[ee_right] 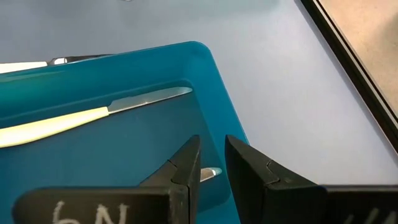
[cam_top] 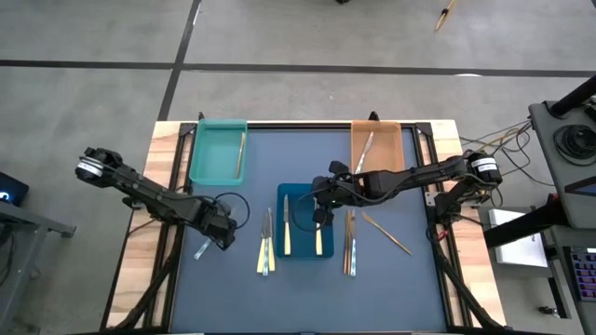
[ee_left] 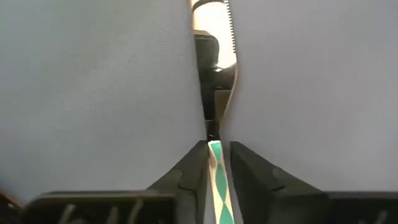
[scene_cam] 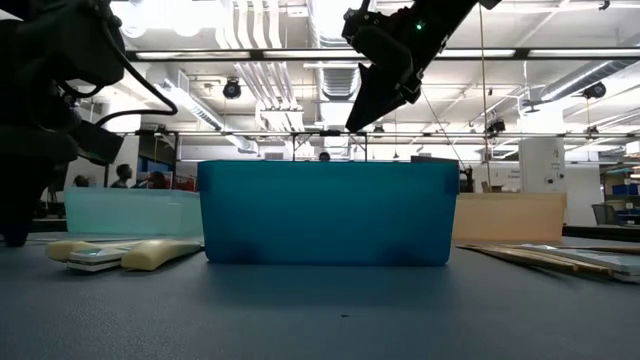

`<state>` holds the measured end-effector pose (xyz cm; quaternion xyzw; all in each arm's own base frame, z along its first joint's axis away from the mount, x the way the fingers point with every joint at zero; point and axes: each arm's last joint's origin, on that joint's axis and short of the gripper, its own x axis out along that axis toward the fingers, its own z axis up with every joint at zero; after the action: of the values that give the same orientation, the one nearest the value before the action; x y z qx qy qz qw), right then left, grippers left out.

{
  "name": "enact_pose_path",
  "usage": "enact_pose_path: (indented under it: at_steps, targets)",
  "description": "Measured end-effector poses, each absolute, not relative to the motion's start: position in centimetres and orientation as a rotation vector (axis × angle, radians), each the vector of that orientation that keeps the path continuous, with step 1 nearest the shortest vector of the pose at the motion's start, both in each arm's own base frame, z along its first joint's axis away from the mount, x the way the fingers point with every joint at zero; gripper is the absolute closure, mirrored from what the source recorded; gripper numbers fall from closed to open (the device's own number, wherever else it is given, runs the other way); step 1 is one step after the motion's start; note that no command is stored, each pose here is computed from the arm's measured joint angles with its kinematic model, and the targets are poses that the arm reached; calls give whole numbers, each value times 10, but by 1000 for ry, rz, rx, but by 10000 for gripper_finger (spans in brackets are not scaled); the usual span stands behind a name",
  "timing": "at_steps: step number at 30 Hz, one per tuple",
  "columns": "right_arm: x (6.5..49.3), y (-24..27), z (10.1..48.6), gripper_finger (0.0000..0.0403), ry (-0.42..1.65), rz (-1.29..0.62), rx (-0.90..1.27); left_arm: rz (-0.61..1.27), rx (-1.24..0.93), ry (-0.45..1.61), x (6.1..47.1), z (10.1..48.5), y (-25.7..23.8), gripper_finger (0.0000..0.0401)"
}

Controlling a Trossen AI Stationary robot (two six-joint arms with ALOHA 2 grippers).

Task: Sort silverware by color (type)
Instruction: Put the left blue and white knife into the orange bin

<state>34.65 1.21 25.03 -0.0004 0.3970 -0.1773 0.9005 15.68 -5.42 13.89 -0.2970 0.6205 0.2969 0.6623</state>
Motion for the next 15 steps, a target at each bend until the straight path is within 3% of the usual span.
enact_pose_path:
  at_steps: [4, 15]
  targets:
    - [346, 12, 250, 339, 822, -367, -1, 674, -670, 1399, 157, 139, -54, 392]
    - [347, 12, 250, 339, 816, -366, 0, 705, -628, 1327, 160, 145, -52, 398]
